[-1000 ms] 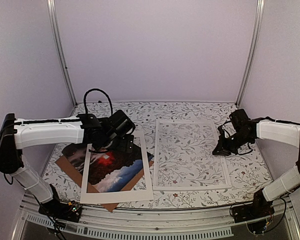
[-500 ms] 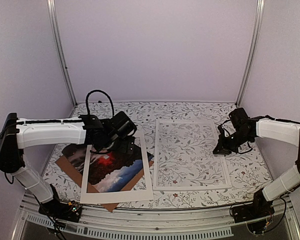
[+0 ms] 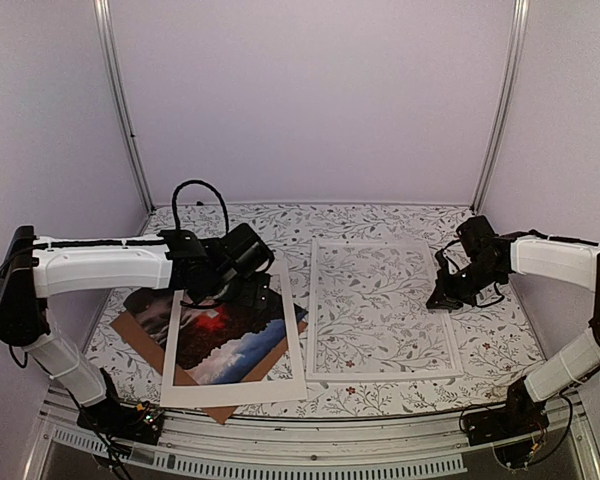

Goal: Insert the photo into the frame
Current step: Place the glass panel at the frame body.

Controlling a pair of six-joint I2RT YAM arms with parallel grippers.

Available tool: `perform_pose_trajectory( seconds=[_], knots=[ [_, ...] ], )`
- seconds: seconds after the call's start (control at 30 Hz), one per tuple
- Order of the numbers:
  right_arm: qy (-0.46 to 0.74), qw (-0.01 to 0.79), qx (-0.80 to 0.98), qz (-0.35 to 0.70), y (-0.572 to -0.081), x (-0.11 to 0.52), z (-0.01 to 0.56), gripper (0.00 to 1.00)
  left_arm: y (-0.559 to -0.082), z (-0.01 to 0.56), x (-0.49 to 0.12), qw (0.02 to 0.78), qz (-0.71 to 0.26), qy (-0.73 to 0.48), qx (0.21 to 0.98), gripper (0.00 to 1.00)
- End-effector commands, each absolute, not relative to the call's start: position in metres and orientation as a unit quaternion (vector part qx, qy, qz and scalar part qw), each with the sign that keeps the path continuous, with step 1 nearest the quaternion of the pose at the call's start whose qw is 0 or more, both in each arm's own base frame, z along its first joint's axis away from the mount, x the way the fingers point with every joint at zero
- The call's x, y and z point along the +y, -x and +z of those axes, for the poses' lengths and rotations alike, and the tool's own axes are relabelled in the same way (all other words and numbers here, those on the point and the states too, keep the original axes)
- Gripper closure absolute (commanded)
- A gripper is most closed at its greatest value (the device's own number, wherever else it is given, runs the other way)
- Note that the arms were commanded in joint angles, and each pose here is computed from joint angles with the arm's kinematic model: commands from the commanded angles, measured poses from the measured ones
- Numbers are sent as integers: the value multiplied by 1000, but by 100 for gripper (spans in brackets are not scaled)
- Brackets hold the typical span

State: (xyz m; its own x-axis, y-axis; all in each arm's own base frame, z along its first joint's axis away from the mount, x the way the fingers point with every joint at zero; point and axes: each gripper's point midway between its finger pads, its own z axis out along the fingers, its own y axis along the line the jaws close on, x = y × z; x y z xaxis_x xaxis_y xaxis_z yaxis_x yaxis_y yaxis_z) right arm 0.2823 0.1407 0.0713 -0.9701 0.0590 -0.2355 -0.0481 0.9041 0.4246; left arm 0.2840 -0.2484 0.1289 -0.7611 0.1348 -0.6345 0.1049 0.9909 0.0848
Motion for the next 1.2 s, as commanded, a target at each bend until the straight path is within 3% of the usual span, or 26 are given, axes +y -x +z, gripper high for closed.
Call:
perform_pose_trajectory(
  seconds=[0.0, 1.17],
  knots=[
    [3, 143, 967, 209, -296, 139, 77, 100, -285, 130, -257, 343, 13, -63, 937, 0],
    [4, 143, 972, 186, -299, 132, 73, 100, -282, 126, -260, 341, 16, -68, 938, 0]
  ],
)
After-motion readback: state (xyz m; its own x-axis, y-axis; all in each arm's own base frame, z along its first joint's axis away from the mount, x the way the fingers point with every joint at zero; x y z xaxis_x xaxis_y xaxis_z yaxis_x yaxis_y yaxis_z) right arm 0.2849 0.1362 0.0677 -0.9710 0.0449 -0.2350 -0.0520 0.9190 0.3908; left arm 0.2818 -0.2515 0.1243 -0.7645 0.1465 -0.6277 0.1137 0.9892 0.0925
